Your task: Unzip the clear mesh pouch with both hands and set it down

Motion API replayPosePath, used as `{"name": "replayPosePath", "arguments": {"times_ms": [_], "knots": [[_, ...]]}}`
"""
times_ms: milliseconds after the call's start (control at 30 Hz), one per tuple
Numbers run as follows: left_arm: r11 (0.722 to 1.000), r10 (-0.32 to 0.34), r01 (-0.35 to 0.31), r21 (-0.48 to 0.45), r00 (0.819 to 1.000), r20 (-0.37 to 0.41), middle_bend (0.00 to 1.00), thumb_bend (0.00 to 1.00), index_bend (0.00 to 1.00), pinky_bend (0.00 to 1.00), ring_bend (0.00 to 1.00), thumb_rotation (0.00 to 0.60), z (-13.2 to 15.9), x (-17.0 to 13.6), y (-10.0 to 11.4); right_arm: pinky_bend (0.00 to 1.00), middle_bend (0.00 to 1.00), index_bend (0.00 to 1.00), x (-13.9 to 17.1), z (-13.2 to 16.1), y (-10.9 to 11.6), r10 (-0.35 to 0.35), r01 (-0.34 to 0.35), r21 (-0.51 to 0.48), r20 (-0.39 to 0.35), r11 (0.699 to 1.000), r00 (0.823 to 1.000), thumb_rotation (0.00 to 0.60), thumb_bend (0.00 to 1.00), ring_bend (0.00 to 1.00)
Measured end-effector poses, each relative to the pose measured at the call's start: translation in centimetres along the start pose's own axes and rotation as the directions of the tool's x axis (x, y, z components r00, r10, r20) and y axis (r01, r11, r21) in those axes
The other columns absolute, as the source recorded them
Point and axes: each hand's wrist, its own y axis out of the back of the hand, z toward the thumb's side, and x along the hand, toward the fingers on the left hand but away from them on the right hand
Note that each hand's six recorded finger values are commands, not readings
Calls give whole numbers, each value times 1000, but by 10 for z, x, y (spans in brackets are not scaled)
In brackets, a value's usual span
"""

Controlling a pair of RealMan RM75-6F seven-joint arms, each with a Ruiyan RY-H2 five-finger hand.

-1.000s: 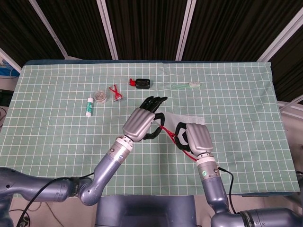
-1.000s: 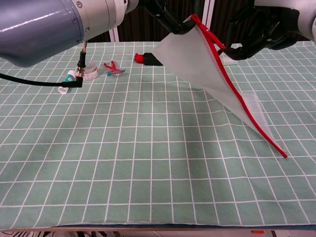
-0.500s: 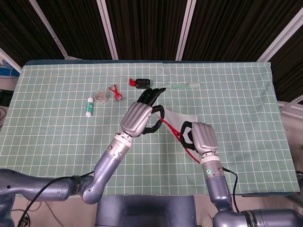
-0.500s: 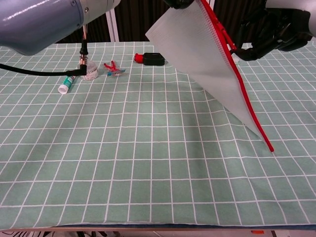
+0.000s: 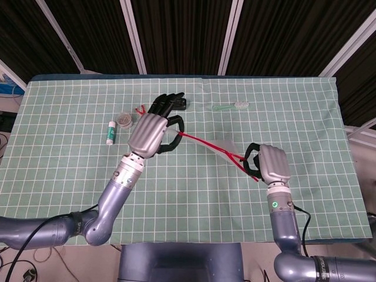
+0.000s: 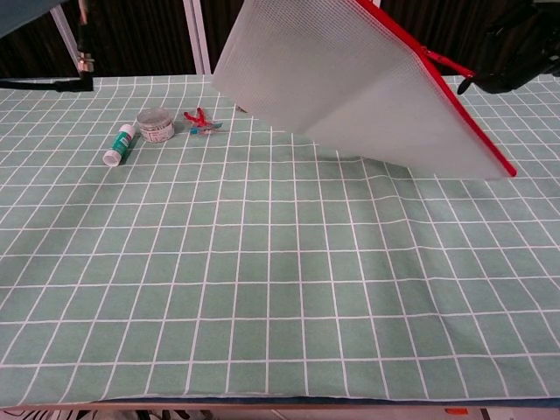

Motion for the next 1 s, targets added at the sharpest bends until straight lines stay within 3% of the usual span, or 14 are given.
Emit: {"name": "replayPosePath", "arguments": {"times_ms": [433, 700, 800, 900, 967, 1000], "knots": [[998, 36, -30, 50, 991, -127, 51, 422, 576, 0, 0, 600, -67, -23, 29, 1000, 1000, 734, -7, -37, 26, -54, 55, -6, 77, 998, 996, 600, 681, 1000], [997, 37, -26, 72, 987, -159, 49, 417, 570, 0, 0, 600, -87, -32, 36, 1000, 1000, 734, -7, -48, 35, -69, 70, -12, 99, 997, 993, 600, 681, 1000], [997, 36, -24, 76, 986, -163, 20, 314, 518, 0, 0, 600, -90, -34, 37, 982, 998, 718, -7, -50, 36, -74, 76, -17, 102, 997, 992, 600, 659, 999], [997, 23, -10, 76, 986, -166, 0, 163, 437, 0, 0, 600, -92, -36, 35, 823, 848, 499, -6, -52, 37, -76, 77, -12, 100, 997, 992, 600, 482, 877], [997, 6, 7, 79, 986, -168, 0, 96, 383, 0, 0, 600, -94, -38, 33, 661, 582, 218, -5, -52, 37, -78, 78, -4, 94, 997, 993, 600, 325, 636], [997, -2, 16, 79, 986, -169, 0, 70, 352, 0, 0, 600, -95, -40, 32, 619, 510, 146, -4, -52, 37, -78, 78, 5, 90, 997, 993, 600, 290, 561]]}}
